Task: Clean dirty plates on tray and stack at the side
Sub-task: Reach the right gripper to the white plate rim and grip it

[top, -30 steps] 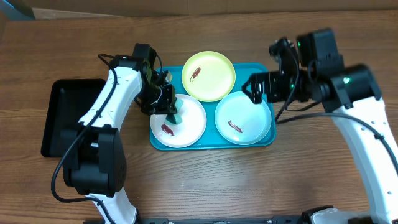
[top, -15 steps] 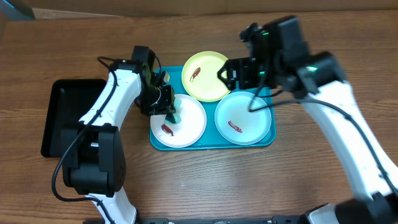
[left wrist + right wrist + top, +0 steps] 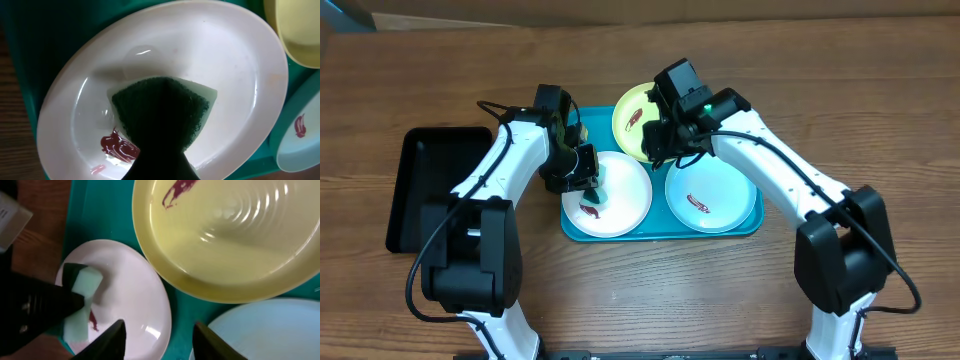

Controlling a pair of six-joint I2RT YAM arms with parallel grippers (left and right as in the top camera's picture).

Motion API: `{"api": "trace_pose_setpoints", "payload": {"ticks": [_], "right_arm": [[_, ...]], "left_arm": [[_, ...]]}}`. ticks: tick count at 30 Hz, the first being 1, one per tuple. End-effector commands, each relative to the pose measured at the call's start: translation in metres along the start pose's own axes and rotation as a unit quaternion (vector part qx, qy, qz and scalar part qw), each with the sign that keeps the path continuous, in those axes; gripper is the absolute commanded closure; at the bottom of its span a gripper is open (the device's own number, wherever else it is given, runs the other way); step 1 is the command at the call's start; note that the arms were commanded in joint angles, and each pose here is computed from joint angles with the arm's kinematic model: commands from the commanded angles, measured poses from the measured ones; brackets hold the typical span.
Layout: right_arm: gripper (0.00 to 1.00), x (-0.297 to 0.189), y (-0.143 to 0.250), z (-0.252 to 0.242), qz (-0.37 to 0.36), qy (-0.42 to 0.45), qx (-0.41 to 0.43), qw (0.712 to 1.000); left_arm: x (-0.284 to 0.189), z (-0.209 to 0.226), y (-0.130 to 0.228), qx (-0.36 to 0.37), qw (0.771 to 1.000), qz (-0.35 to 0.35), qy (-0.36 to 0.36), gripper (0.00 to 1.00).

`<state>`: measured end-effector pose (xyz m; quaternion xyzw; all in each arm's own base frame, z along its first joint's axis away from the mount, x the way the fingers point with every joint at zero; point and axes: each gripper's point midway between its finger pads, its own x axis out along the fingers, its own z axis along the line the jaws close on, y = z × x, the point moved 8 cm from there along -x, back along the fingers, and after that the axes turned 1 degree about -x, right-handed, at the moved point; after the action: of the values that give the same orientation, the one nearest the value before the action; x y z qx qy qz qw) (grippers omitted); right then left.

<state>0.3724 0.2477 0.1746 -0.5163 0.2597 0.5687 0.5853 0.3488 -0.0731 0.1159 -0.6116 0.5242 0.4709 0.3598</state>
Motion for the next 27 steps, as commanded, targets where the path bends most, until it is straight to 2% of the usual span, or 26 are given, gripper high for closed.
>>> {"api": "trace_pose_setpoints", "payload": {"ticks": [1, 10, 27], "right_arm": [[0.58, 0.016, 0.001, -0.008, 0.011, 0.015, 0.007, 1.000], [0.58, 0.059, 0.015, -0.011, 0.059, 0.022, -0.001, 0.998], [0.58, 0.072, 0.035, -0.006, 0.083, 0.050, -0.016, 0.995]], "left_arm": [[0.003, 0.004, -0.002, -0.012, 1.000, -0.004, -0.020, 0.96], [0.003, 0.003, -0.002, -0.013, 1.000, -0.006, -0.020, 0.96], [0.003, 0.004, -0.001, -0.014, 1.000, -0.004, -0.021, 0.96]]}}
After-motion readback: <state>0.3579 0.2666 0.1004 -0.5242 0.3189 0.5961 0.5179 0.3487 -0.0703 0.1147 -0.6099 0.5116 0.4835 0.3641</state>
